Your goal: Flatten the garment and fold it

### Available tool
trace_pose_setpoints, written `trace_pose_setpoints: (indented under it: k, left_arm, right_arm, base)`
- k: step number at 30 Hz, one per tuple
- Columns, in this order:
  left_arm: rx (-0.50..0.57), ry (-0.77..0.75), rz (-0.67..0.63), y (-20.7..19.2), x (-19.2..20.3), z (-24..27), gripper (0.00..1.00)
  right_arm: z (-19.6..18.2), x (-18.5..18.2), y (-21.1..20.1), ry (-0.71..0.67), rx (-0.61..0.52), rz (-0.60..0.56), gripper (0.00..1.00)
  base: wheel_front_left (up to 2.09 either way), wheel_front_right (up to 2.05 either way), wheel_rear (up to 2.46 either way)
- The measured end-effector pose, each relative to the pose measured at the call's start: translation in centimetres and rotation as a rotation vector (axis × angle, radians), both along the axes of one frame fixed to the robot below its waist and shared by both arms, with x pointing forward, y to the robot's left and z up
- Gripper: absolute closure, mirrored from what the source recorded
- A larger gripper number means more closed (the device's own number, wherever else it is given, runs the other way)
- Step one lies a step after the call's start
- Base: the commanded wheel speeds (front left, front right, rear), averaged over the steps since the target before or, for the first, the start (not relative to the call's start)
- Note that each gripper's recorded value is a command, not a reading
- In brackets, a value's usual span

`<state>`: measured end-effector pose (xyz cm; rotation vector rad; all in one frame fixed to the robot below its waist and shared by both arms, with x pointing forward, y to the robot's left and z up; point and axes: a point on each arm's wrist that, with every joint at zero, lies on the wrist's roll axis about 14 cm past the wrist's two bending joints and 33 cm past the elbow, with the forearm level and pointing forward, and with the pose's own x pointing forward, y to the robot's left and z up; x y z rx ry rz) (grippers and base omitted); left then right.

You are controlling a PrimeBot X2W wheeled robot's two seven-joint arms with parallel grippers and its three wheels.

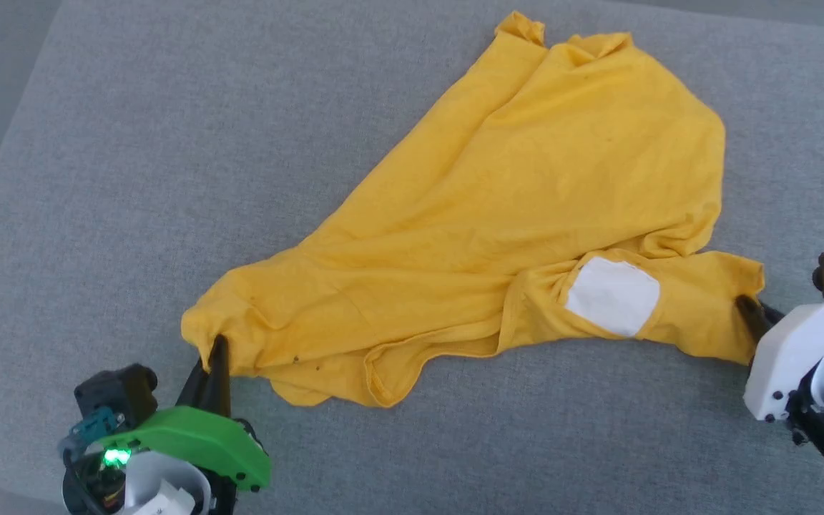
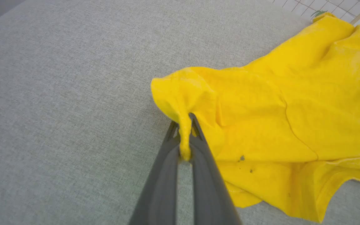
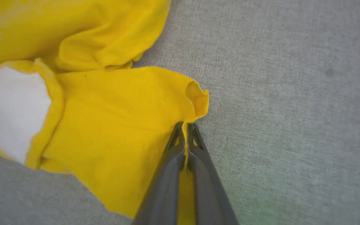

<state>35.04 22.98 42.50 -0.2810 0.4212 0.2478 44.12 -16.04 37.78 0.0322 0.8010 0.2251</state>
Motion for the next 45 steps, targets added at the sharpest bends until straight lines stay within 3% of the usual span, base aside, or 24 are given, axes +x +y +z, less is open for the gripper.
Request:
trace_pose_setpoints:
  k: [6,14,20,24,34,45]
  left_arm:
    - [-0.012,-0.13,-0.055,-1.0,2.2,3.7,1.0]
    - [0.037,-0.402,-0.158,-1.6,7.3,13.7,1.0]
    - [0.11,-0.583,-0.199,-1.5,10.6,22.5,1.0]
    - [0.143,-0.673,-0.203,-1.5,11.9,27.9,1.0]
    - [0.207,-0.693,-0.242,-2.7,13.2,36.1,1.0]
    - [0.149,-0.507,-0.249,-4.2,16.0,35.8,1.0]
  right_arm:
    - [4.7,1.6,-1.0,-0.209,0.081,-0.119,1.0]
    - [20.6,5.7,-1.7,-0.718,0.151,-0.154,1.0]
    - [31.8,5.7,-2.2,-1.002,0.09,-0.104,1.0]
    - [37.1,5.2,-2.3,-1.114,0.024,-0.067,1.0]
    - [46.3,3.0,-3.2,-1.268,-0.089,-0.054,1.0]
    - [44.4,5.2,-2.7,-1.109,-0.142,-0.021,1.0]
  base:
    - [0.0,0.0,0.0]
    - [0.0,0.0,0.0]
    - [0.0,0.0,0.0]
    - [0.0,0.0,0.0]
    - [0.0,0.0,0.0]
    - [0.0,0.0,0.0]
